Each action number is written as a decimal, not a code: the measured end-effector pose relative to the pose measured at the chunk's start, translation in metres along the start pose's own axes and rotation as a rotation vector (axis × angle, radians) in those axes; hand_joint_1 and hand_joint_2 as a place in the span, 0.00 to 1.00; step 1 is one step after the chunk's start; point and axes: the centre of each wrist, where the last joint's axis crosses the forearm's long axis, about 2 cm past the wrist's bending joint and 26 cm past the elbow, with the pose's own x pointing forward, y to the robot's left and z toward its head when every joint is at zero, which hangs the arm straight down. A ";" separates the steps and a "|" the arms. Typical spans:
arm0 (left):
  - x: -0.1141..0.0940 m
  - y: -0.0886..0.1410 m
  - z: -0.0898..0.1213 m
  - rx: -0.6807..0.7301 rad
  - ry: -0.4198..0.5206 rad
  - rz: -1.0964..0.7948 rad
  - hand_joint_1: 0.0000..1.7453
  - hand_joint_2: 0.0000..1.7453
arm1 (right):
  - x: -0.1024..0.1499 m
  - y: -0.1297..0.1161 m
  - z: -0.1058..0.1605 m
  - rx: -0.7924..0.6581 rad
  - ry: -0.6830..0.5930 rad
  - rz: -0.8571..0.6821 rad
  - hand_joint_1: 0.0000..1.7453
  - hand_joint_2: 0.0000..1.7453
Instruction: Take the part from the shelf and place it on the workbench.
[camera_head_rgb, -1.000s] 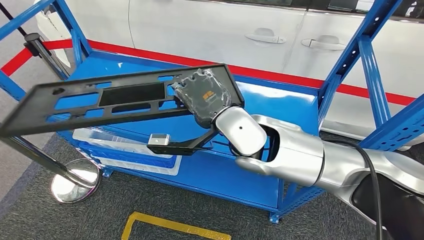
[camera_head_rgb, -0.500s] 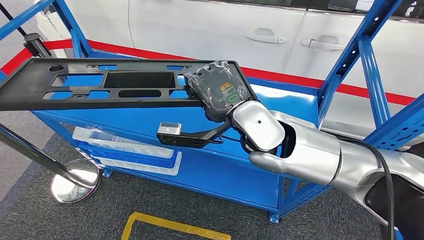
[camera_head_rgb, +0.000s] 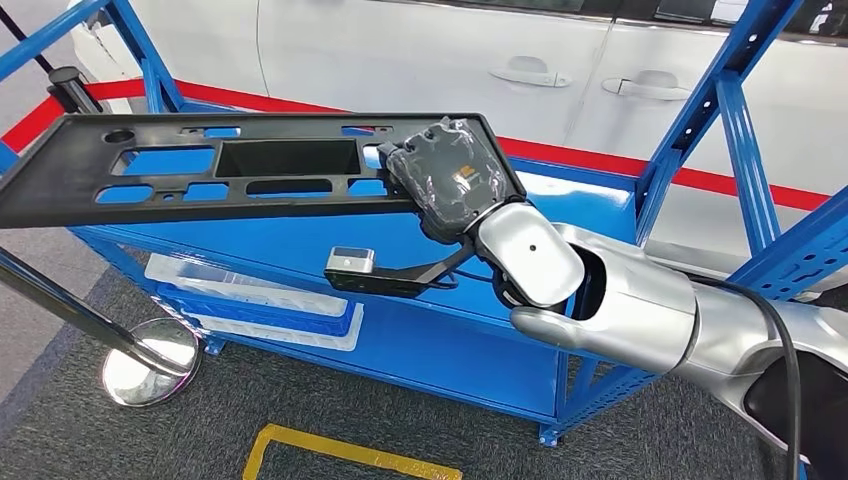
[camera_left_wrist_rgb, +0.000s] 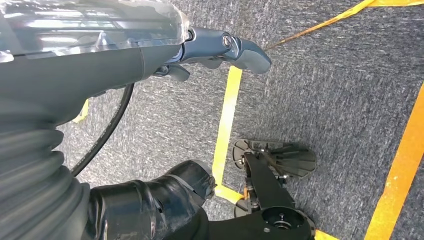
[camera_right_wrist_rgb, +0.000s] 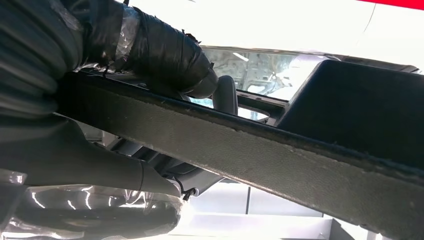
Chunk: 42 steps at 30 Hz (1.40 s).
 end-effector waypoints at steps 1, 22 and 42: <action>0.000 0.000 0.000 0.000 -0.002 -0.002 0.00 1.00 | 0.000 0.000 0.000 0.001 0.001 0.001 1.00 1.00; 0.001 0.002 -0.001 0.013 -0.013 -0.021 0.00 1.00 | -0.010 0.011 0.012 0.037 0.026 0.021 1.00 1.00; 0.000 0.001 0.000 0.026 -0.053 -0.044 0.00 1.00 | -0.011 0.011 0.015 0.042 0.033 0.039 1.00 1.00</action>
